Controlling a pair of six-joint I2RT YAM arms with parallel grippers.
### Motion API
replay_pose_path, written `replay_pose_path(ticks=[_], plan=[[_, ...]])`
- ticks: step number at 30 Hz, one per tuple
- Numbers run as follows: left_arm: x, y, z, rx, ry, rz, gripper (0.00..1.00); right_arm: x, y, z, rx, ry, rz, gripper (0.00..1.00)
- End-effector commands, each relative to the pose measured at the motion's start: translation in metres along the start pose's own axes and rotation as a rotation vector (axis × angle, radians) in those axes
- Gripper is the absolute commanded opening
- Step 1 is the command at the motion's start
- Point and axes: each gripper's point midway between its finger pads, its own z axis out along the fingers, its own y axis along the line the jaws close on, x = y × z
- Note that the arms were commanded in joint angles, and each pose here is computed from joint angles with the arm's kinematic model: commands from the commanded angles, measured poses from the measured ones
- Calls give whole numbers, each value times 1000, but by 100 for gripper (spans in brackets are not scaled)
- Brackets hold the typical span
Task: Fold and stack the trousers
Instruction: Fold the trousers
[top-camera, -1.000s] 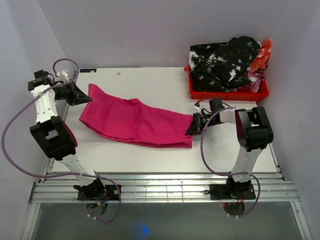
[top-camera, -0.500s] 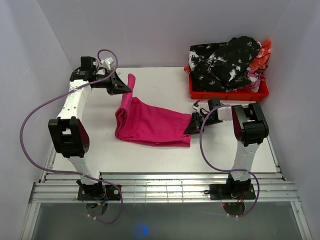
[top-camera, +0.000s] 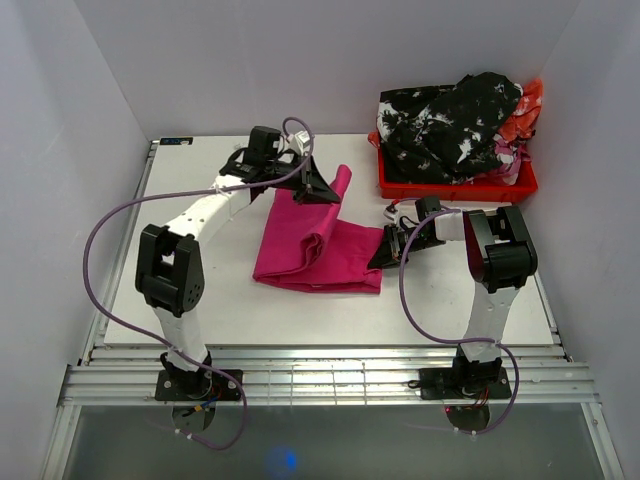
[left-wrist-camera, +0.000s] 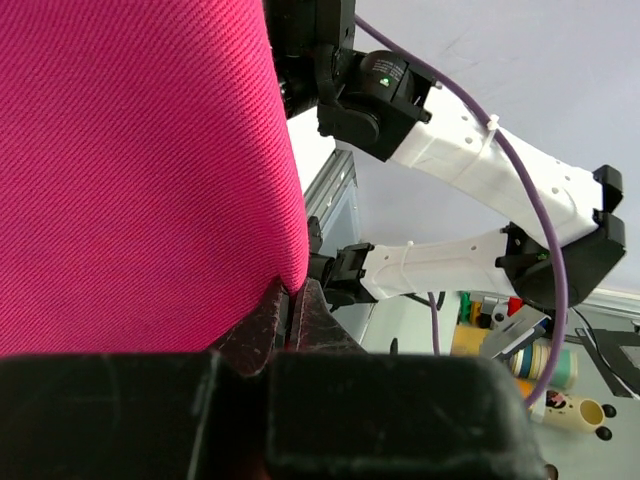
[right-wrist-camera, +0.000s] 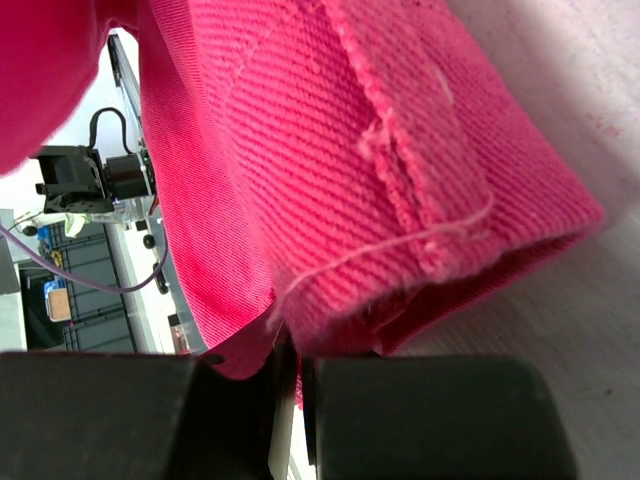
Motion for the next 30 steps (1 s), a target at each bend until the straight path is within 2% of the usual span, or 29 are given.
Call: replay_pose_path(ticks=[1,9,12,22,30], plan=[[2,-6,19,22,-17,-4,0,-6,-14,-1,92,-11,-58,8],[14,8,67,-23,-17,-53,0,-3,-13,0,75,-5,-46,8],[19,18,79,-50,-13,-87,0,-5,-11,-1,71,-10,-47,8],[46,18,112,-38,20,-124,0,-3,-7,-3,59,-24,-44,8],[49,70,141,-138,4,-213,0,-9,9,-20,83,-47,-86,8]])
